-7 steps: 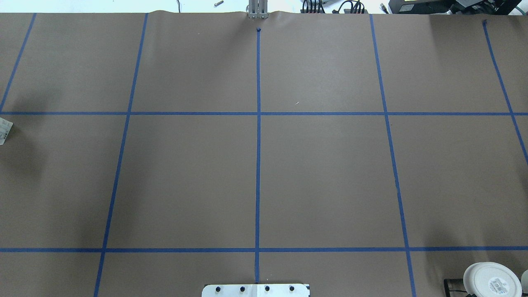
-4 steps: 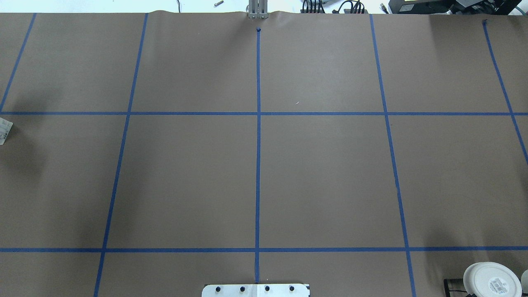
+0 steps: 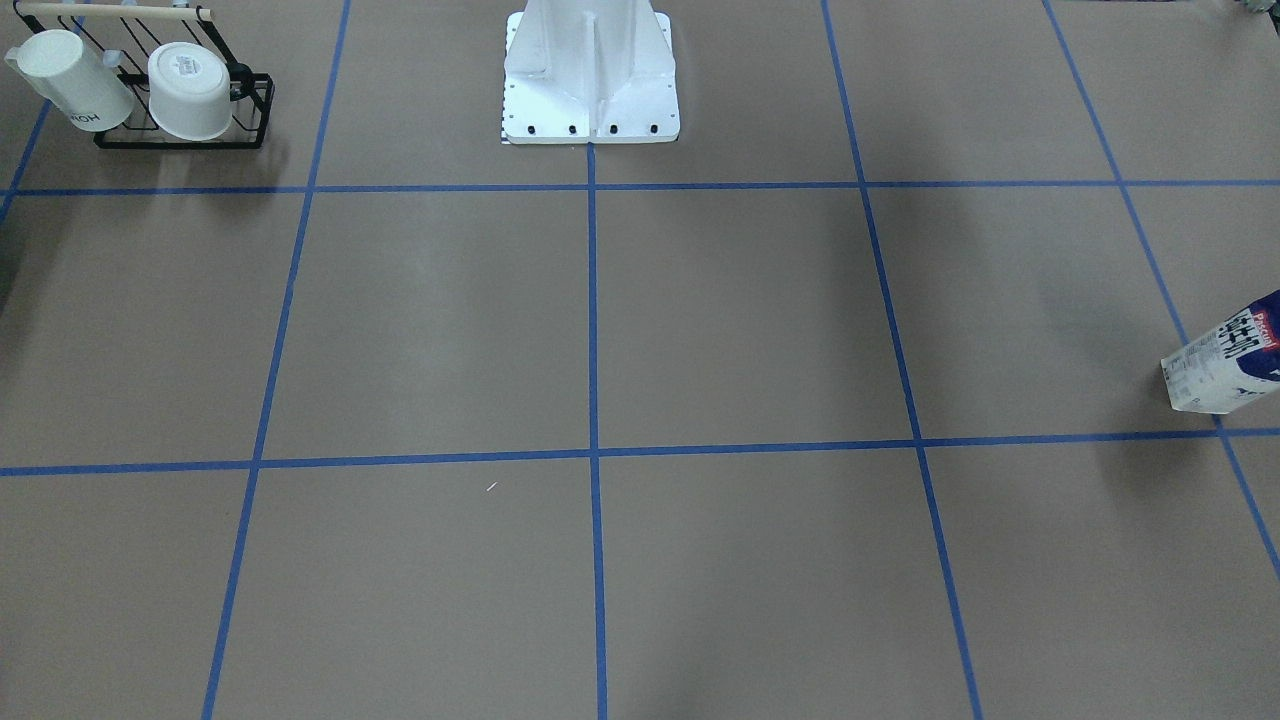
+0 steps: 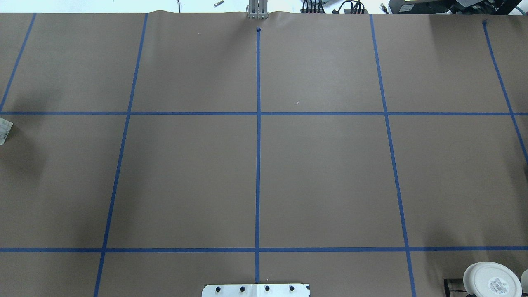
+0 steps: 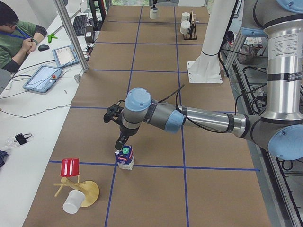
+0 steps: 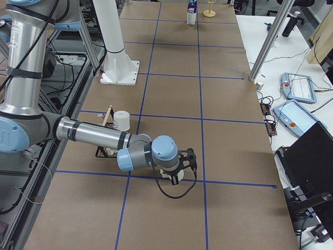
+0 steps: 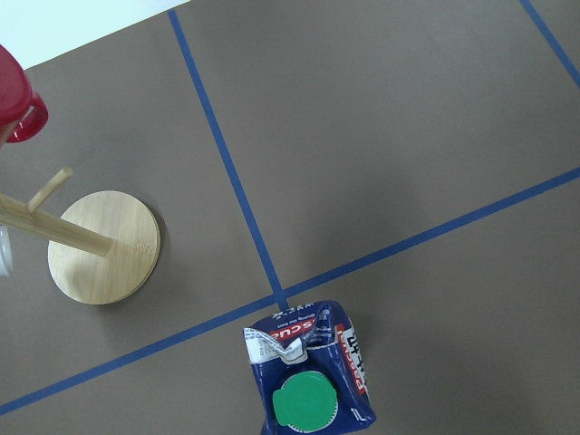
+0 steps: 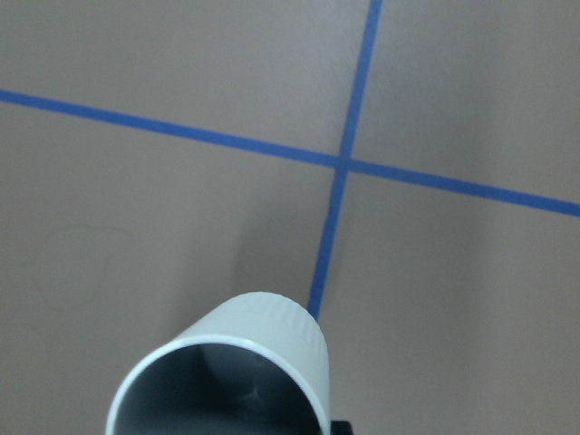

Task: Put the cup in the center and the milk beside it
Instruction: 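Carry the white mug with the right gripper toward the table center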

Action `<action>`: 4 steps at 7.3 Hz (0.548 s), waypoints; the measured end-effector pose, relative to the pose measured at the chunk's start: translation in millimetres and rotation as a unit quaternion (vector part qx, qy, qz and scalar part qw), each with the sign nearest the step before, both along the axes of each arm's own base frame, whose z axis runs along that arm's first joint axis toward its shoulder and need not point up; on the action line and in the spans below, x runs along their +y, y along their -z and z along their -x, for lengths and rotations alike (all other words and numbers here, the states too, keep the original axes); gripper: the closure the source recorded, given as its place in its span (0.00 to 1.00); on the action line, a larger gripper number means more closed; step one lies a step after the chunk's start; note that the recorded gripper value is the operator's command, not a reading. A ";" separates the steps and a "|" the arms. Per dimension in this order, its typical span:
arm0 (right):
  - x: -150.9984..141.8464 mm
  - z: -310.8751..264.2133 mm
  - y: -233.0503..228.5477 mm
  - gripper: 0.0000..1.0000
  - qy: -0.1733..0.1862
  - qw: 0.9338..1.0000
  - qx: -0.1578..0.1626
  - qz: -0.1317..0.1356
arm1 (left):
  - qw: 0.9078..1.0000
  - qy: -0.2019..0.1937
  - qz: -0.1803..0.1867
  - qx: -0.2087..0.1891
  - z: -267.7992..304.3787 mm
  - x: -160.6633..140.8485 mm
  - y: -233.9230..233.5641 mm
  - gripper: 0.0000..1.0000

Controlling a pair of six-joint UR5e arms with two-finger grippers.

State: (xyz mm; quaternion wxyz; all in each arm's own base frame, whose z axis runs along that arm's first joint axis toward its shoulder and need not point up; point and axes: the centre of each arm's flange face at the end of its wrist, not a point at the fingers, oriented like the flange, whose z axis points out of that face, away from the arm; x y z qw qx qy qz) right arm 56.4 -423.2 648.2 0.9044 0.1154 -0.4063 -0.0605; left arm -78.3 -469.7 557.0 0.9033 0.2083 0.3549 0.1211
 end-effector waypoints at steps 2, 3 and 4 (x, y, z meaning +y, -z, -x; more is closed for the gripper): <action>-43.3 10.4 104.1 1.00 -0.016 0.999 -0.029 0.008 | 1.000 0.001 0.002 0.000 0.0 0.2 -1.1 0.01; -69.3 37.4 156.4 1.00 -0.026 0.998 -0.049 0.019 | 1.000 0.001 0.004 0.000 0.0 1.5 -2.3 0.01; -92.7 78.0 206.8 1.00 -0.037 0.997 -0.063 0.035 | 1.000 0.001 0.005 0.001 -0.1 3.0 -3.4 0.01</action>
